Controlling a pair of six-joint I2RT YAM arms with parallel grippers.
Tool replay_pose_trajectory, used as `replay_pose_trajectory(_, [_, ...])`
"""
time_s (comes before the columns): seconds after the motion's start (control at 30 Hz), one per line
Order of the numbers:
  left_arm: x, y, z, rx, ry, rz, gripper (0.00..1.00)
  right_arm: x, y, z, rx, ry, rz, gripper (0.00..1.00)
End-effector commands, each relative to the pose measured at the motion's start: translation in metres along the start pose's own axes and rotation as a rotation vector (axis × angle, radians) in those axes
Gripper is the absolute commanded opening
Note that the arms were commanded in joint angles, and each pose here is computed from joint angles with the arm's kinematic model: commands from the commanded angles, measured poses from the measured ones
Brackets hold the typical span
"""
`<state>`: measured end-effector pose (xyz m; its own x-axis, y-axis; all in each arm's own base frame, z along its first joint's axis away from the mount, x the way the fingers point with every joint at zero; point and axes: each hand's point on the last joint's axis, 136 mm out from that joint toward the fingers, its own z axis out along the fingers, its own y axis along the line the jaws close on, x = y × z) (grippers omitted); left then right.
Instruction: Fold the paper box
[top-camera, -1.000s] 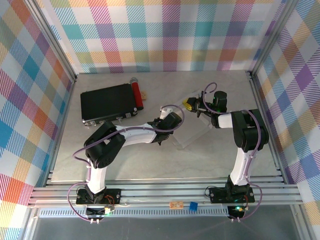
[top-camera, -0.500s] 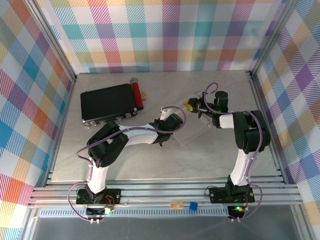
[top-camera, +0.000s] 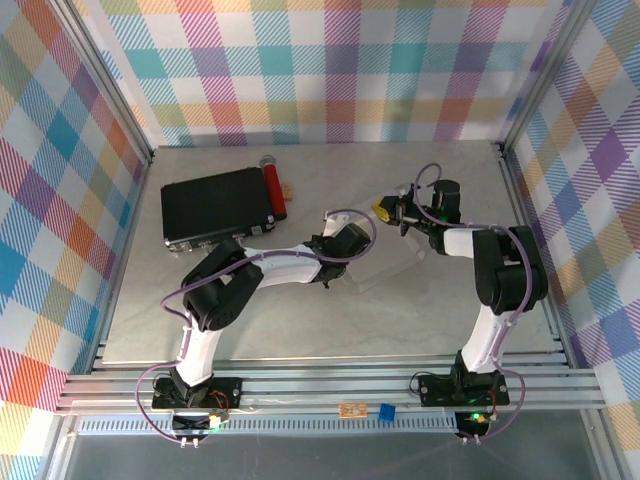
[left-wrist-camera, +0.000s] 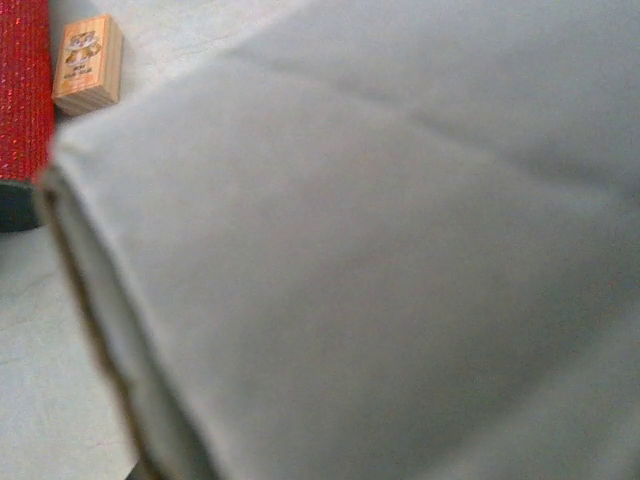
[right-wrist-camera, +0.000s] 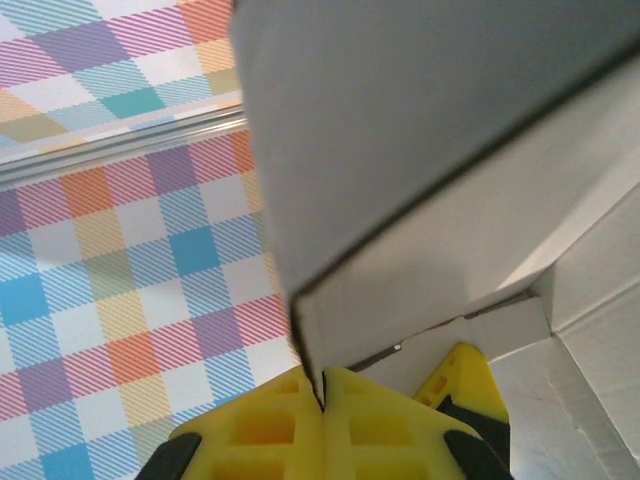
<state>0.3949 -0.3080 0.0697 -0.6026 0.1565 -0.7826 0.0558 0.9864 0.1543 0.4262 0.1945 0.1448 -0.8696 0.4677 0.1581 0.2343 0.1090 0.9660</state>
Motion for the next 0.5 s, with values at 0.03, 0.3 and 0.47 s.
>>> replay_pose_trajectory(0.03, [-0.002,0.011,0.006,-0.125,0.074,0.008,0.0,0.023,-0.017,-0.003,0.109,0.002,0.096,0.0])
replay_pose_trajectory(0.3, [-0.001,0.043,0.01,-0.304,0.176,0.051,0.0,0.036,-0.03,-0.008,0.261,-0.138,0.282,0.0])
replay_pose_trajectory(0.47, [-0.002,0.051,0.012,-0.322,0.19,0.072,0.0,0.035,-0.03,-0.003,0.303,-0.139,0.343,0.0])
